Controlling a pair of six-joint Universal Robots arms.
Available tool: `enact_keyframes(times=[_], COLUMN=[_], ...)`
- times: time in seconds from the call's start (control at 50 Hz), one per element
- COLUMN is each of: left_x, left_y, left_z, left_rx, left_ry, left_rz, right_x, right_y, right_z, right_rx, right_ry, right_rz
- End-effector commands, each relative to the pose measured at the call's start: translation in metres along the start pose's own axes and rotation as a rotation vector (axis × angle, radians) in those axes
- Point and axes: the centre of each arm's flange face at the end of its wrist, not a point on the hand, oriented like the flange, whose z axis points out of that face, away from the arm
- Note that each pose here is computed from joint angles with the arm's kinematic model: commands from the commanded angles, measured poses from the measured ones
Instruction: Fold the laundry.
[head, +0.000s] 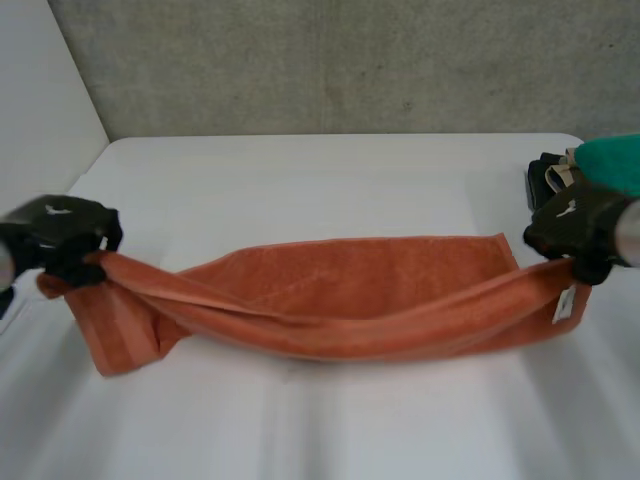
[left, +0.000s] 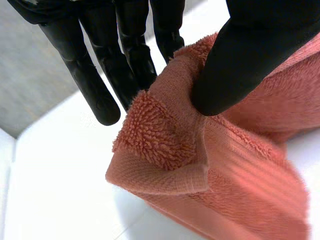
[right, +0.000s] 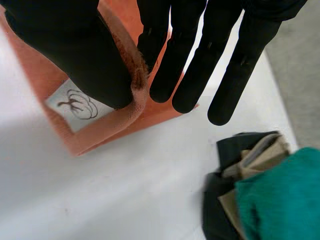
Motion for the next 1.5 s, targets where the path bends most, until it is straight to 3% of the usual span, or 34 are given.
enact_keyframes(times=[0.02, 0.1, 0.12, 0.18, 0.2, 0.28, 0.34, 0.4, 0.6, 0.74, 0.92, 1.1, 1.18, 1.24, 1.34, 1.44, 1.5], left_x=[-0.008, -0.032, -0.044, -0.061, -0.072, -0.092, -0.098, -0.096, -0.065, -0.025, 0.008, 0.021, 0.030, 0.049, 0.053, 0.052, 0.050], left_y=[-0.009, -0.050, -0.074, -0.114, -0.138, -0.183, -0.191, -0.178, -0.099, -0.022, 0.059, 0.061, 0.063, 0.062, 0.060, 0.048, 0.046], left_z=[0.070, 0.096, 0.098, 0.094, 0.085, 0.059, 0.053, 0.058, 0.084, 0.108, 0.127, 0.078, 0.042, 0.006, -0.032, -0.021, -0.001], left_rx=[0.014, 0.198, 0.303, 0.493, 0.624, 0.922, 1.011, 0.964, 0.669, 0.475, 0.289, 0.146, 0.040, -0.052, -0.157, -0.089, -0.070], left_ry=[-0.065, -0.191, -0.255, -0.353, -0.413, -0.516, -0.527, -0.491, -0.360, -0.246, -0.160, -0.112, -0.052, 0.064, 0.181, 0.234, 0.218], left_rz=[0.136, 0.203, 0.223, 0.231, 0.221, 0.139, 0.079, 0.021, -0.034, -0.007, 0.062, 0.076, 0.083, 0.116, 0.154, 0.251, 0.256], right_x=[0.009, 0.050, 0.074, 0.110, 0.127, 0.157, 0.160, 0.153, 0.110, 0.045, -0.016, -0.024, -0.034, -0.047, -0.044, -0.035, -0.028], right_y=[-0.020, -0.049, -0.064, -0.086, -0.098, -0.115, -0.117, -0.114, -0.084, -0.046, 0.009, 0.024, 0.045, 0.058, 0.059, 0.049, 0.044], right_z=[0.061, 0.080, 0.079, 0.069, 0.060, 0.027, 0.018, 0.021, 0.065, 0.102, 0.130, 0.088, 0.043, 0.008, -0.008, 0.019, 0.036], right_rx=[0.051, 0.218, 0.311, 0.472, 0.578, 0.818, 0.893, 0.893, 0.731, 0.560, 0.327, 0.144, -0.059, -0.186, -0.157, -0.066, -0.030], right_ry=[0.127, 0.375, 0.508, 0.714, 0.819, 1.010, 1.050, 1.011, 0.784, 0.514, 0.321, 0.175, 0.005, -0.139, -0.078, 0.049, 0.090], right_rz=[0.036, 0.054, 0.065, 0.093, 0.119, 0.167, 0.159, 0.153, 0.194, 0.221, 0.204, 0.159, 0.094, 0.030, -0.110, -0.048, 0.006])
